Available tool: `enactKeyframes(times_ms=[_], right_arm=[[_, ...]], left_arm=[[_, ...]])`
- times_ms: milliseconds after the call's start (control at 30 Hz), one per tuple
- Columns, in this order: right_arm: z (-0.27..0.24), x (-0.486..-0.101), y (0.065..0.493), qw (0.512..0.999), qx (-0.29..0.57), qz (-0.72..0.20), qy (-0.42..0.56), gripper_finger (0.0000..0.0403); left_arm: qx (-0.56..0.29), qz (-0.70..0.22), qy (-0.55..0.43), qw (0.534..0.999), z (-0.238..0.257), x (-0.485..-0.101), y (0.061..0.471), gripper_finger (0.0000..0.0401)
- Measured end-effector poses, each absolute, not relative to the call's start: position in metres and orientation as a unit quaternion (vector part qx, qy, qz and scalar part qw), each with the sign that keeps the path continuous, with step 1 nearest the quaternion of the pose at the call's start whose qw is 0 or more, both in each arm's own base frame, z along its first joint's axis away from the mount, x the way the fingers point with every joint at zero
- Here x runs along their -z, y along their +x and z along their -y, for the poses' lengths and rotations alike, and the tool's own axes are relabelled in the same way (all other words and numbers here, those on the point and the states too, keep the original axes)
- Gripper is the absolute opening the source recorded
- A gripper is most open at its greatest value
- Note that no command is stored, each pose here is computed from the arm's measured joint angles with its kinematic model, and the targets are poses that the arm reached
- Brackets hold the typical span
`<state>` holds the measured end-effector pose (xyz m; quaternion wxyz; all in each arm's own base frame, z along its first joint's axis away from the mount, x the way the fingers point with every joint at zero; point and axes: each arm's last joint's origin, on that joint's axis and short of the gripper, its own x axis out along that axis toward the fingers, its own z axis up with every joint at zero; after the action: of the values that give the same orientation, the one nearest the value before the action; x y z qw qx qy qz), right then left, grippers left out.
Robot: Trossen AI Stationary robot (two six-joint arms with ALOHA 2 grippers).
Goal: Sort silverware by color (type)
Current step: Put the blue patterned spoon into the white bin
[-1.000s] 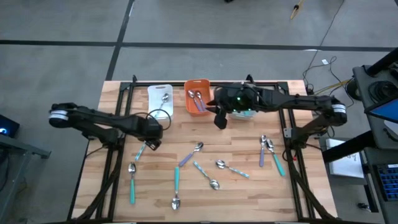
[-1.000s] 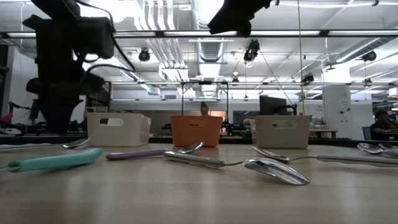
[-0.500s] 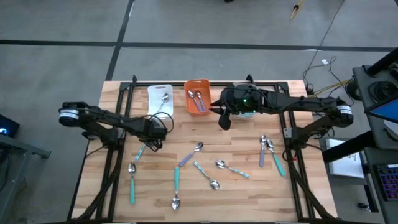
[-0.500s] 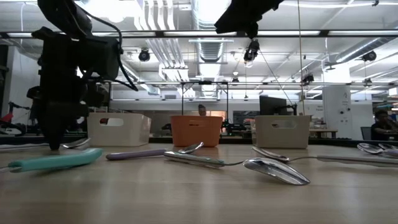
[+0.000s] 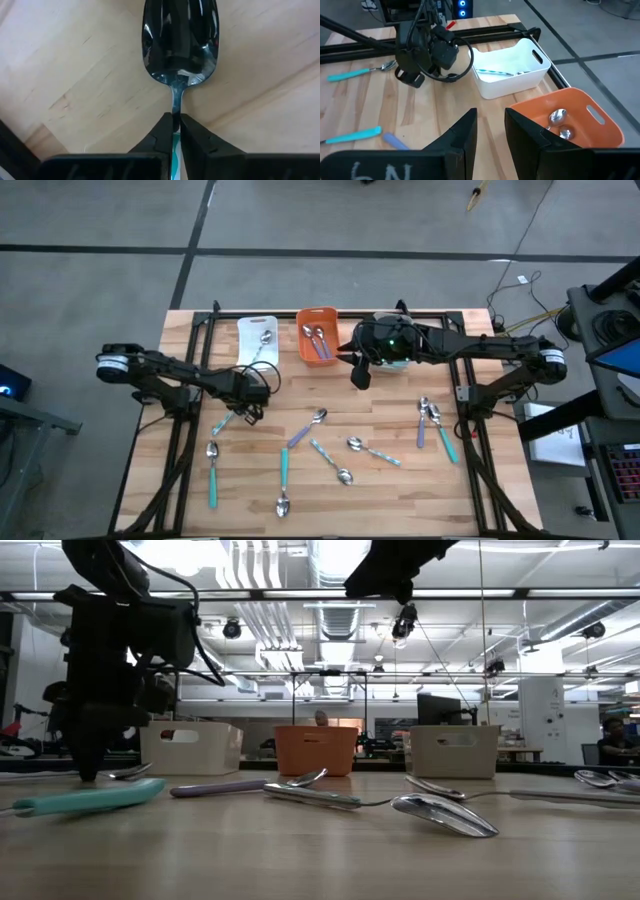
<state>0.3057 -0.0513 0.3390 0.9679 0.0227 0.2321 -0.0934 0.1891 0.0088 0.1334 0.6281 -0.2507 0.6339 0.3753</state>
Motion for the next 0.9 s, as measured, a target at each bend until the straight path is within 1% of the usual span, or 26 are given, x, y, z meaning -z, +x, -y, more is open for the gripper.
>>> enactKeyframes(times_ms=[200, 300, 400, 500, 700, 900], right_arm=[[0.051, -0.338, 0.305, 0.966, 0.091, -0.240, 0.016, 0.0091], [0.051, -0.334, 0.304, 0.963, 0.091, -0.252, 0.016, 0.0091], [0.051, -0.329, 0.304, 0.962, 0.088, -0.259, 0.010, 0.0091], [0.051, -0.324, 0.303, 0.960, 0.085, -0.267, 0.001, 0.0091], [0.050, -0.312, 0.300, 0.954, 0.076, -0.288, -0.021, 0.0091], [0.049, -0.301, 0.293, 0.949, 0.068, -0.307, -0.035, 0.0091]], left_arm=[[-0.374, -0.630, -0.252, 0.632, -0.008, -0.137, 0.192, 0.0003], [-0.354, -0.604, -0.263, 0.663, -0.005, -0.151, 0.203, 0.0002], [-0.323, -0.604, -0.275, 0.675, 0.000, -0.164, 0.208, 0.0002], [-0.287, -0.580, -0.281, 0.708, 0.004, -0.186, 0.216, 0.0001], [-0.247, -0.532, -0.272, 0.763, 0.000, -0.236, 0.227, 0.0001], [-0.269, -0.495, -0.248, 0.788, -0.024, -0.275, 0.233, 0.0000]])
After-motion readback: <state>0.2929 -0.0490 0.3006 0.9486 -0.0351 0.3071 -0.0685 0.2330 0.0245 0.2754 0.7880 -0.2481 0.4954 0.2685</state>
